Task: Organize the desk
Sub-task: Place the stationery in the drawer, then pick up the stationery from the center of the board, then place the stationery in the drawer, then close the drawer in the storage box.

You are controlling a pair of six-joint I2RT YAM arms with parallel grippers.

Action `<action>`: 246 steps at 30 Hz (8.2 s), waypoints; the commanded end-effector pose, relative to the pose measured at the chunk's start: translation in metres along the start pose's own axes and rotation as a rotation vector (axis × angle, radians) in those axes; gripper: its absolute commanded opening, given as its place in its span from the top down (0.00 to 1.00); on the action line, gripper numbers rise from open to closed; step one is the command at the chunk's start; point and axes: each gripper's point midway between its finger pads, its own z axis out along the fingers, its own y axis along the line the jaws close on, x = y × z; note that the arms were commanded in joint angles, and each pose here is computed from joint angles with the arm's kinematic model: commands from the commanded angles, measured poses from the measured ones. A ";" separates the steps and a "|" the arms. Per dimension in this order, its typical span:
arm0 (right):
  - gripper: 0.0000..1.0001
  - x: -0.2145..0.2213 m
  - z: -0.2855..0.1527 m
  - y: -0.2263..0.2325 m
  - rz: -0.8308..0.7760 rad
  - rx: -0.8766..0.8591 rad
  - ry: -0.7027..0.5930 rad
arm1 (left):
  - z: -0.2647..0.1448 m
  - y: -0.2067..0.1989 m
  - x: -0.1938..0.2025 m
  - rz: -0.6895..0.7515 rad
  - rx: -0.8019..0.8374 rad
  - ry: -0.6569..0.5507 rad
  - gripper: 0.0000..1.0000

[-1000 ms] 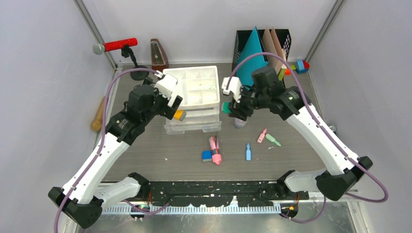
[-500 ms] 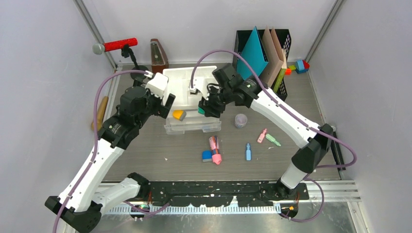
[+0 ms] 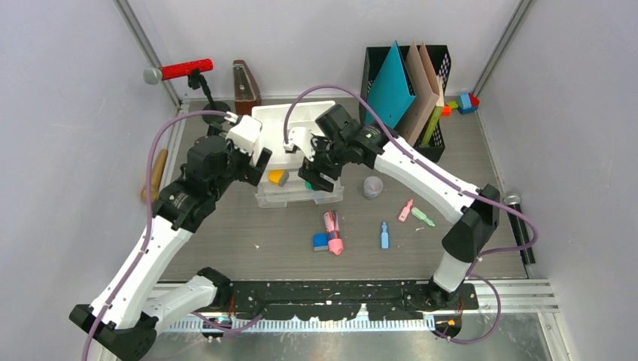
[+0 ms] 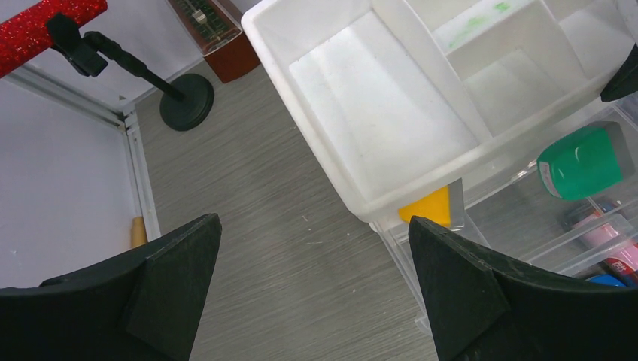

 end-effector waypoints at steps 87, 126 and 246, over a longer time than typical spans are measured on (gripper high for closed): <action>0.17 0.182 -0.137 -0.055 0.626 0.481 -0.272 | 0.006 -0.287 0.234 0.781 1.066 0.475 0.49; 0.17 0.183 -0.135 -0.053 0.623 0.468 -0.265 | 0.033 -0.141 -0.013 0.387 0.581 0.109 0.57; 0.17 0.195 -0.114 -0.043 0.654 0.355 -0.196 | 0.088 -0.184 0.087 0.986 0.101 -0.170 0.17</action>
